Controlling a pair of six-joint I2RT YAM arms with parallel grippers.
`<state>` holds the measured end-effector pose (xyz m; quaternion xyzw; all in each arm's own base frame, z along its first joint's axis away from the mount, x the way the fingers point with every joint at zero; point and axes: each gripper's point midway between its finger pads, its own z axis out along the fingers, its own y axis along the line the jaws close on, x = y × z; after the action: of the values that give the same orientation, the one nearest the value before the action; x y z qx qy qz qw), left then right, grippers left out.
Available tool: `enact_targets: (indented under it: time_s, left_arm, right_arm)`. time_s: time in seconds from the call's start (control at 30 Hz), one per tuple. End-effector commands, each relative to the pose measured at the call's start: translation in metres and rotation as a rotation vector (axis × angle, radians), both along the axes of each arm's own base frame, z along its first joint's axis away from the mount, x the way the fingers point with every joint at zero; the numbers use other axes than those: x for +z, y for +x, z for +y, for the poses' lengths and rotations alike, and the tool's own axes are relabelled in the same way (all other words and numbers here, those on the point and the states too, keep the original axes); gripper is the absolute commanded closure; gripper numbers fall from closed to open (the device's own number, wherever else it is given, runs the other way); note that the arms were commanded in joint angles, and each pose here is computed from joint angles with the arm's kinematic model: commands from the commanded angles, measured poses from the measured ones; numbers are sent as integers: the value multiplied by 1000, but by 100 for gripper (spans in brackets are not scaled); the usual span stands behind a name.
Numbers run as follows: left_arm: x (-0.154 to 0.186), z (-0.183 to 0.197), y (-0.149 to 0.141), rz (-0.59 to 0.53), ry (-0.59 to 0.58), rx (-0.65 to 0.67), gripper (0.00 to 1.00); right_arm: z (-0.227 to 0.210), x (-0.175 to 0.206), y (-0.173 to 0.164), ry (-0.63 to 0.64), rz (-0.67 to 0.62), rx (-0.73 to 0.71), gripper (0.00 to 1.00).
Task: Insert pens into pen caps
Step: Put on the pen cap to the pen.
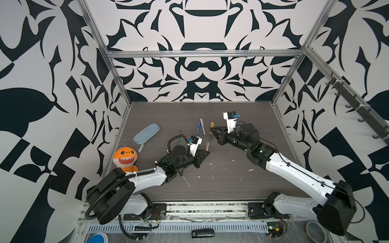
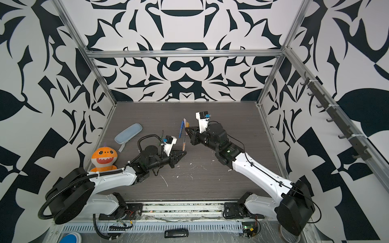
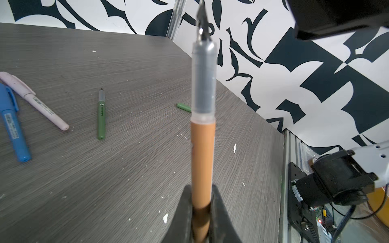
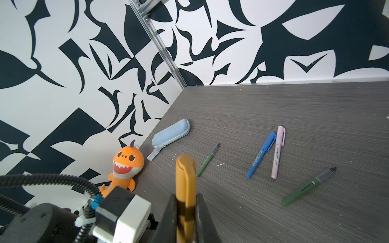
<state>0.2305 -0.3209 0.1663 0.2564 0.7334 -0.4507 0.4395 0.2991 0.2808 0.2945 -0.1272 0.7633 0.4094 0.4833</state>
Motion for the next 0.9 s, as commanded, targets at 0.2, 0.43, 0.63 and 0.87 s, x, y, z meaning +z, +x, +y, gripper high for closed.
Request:
enact_targets:
  time_s: [0.2, 0.43, 0.63, 0.87]
  left_arm:
    - [3, 2, -7, -13, -22, -20, 94]
    - [4, 1, -9, -19, -29, -30, 94]
    - [6, 2, -10, -24, -33, -31, 94]
    - [8, 2, -10, -27, -36, -29, 94]
  right_arm:
    - [9, 18, 2, 42, -56, 0, 91]
    - [5, 16, 8, 33, -67, -39, 91]
    - [9, 7, 10, 23, -43, -31, 91]
    - [11, -8, 5, 24, 5, -11, 91]
